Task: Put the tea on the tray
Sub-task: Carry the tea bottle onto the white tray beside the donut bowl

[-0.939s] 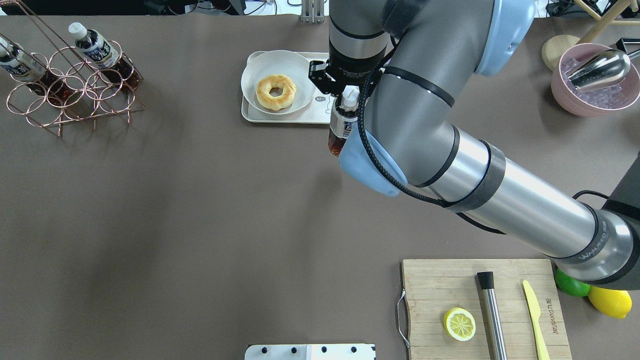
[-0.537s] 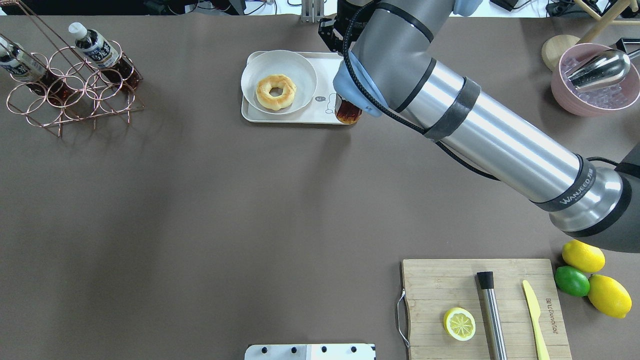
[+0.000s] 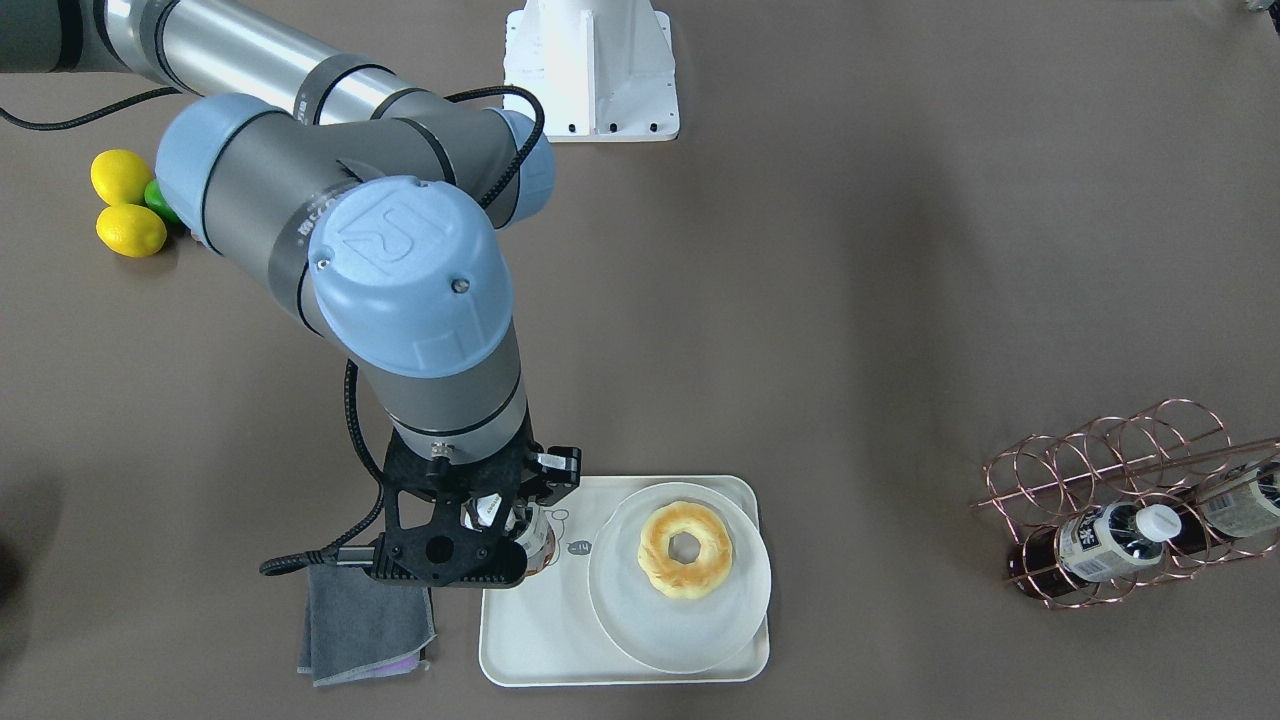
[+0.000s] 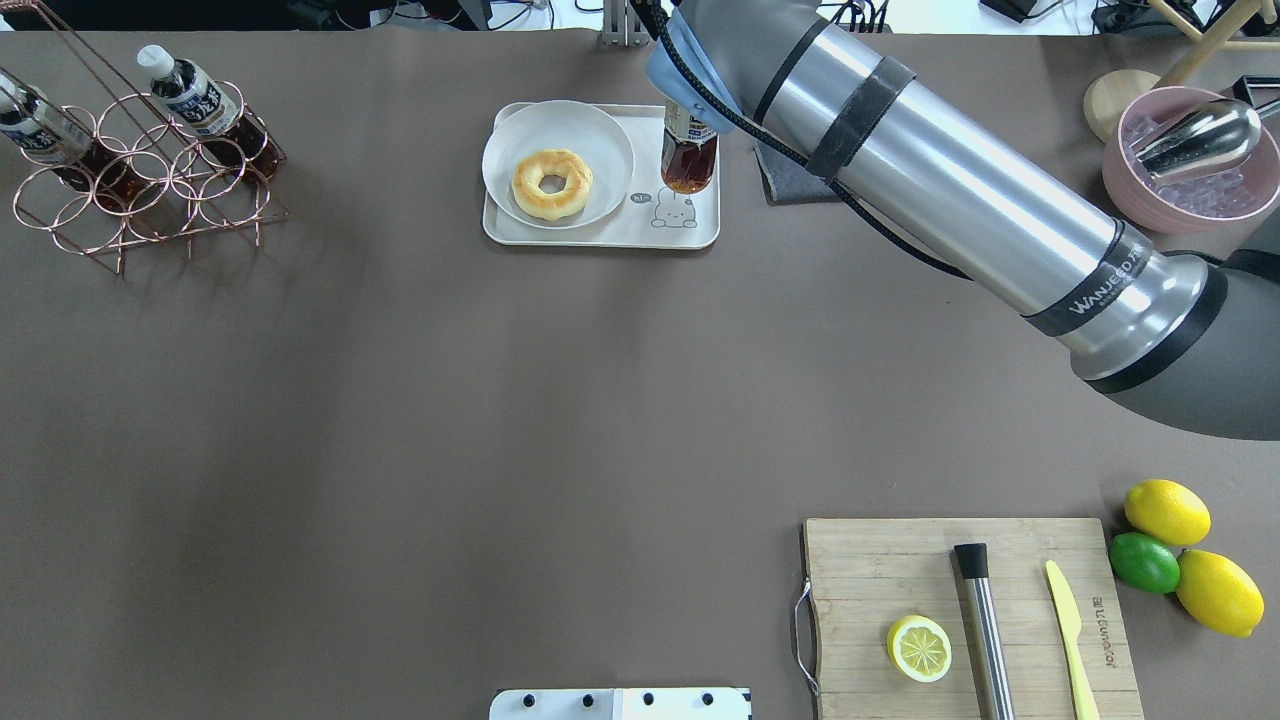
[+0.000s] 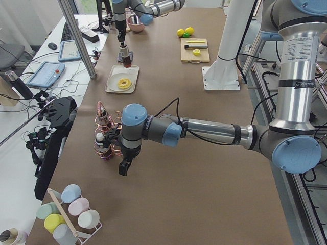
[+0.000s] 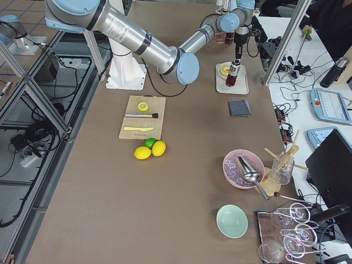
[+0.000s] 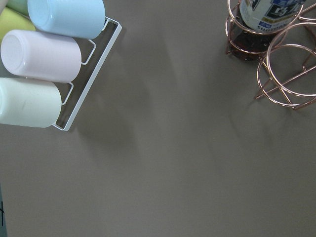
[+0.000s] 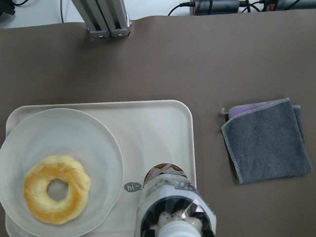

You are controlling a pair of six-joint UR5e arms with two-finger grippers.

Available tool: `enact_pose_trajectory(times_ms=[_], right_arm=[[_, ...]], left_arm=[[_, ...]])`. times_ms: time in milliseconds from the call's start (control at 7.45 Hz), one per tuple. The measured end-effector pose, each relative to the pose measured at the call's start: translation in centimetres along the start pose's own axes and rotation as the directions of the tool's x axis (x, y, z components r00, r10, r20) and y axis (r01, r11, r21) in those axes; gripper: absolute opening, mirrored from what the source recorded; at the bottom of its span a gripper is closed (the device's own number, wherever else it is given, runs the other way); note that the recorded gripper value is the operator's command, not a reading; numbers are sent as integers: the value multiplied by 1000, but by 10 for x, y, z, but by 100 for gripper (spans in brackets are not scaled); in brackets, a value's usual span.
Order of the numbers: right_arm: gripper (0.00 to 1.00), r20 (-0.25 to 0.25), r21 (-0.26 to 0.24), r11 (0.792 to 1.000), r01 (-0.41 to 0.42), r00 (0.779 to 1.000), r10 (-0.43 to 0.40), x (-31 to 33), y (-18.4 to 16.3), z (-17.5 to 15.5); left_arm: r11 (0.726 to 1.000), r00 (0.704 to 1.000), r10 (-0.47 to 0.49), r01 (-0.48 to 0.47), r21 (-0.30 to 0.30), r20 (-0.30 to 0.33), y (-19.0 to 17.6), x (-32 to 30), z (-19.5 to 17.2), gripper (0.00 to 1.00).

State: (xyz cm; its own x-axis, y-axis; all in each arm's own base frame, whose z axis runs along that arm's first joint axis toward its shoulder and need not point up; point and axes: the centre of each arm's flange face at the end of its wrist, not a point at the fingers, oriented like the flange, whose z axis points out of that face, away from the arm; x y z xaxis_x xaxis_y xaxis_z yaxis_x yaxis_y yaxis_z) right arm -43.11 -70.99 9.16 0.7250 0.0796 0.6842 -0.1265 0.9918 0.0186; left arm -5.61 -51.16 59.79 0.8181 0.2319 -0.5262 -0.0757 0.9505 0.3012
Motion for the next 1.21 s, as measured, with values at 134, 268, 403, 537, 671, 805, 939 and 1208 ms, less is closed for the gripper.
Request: enact_pose_trajectory(times_ms=[134, 268, 403, 537, 671, 805, 939, 1208], right_arm=[[0, 4, 0, 1000, 7, 1000, -7, -4, -7, 9], [0, 10, 5, 1000, 14, 1000, -14, -5, -13, 19], [0, 13, 10, 1000, 23, 1000, -23, -5, -17, 31], [0, 12, 17, 999, 32, 999, -32, -5, -17, 39], [23, 9, 19, 999, 39, 999, -39, -6, -16, 45], [99, 9, 21, 999, 43, 999, -43, -7, -15, 47], [100, 9, 22, 999, 45, 999, -45, -8, -13, 47], [100, 17, 25, 998, 52, 998, -52, -11, -9, 45]], left_arm=[[1000, 1000, -2, 2, 2, 1, -3, -2, 0, 98], [1000, 1000, -3, 3, 4, 2, -5, -3, -1, 98], [1000, 1000, -2, 2, 7, 3, -7, -3, -2, 98], [1000, 1000, -2, 2, 8, 3, -8, -3, -3, 98], [1000, 1000, -2, 2, 8, 3, -8, -3, -3, 98], [1000, 1000, -2, 2, 8, 3, -7, -3, -2, 98], [1000, 1000, -3, 3, 8, 3, -7, -3, -2, 98], [1000, 1000, -5, 5, 6, 3, -6, -4, -2, 98]])
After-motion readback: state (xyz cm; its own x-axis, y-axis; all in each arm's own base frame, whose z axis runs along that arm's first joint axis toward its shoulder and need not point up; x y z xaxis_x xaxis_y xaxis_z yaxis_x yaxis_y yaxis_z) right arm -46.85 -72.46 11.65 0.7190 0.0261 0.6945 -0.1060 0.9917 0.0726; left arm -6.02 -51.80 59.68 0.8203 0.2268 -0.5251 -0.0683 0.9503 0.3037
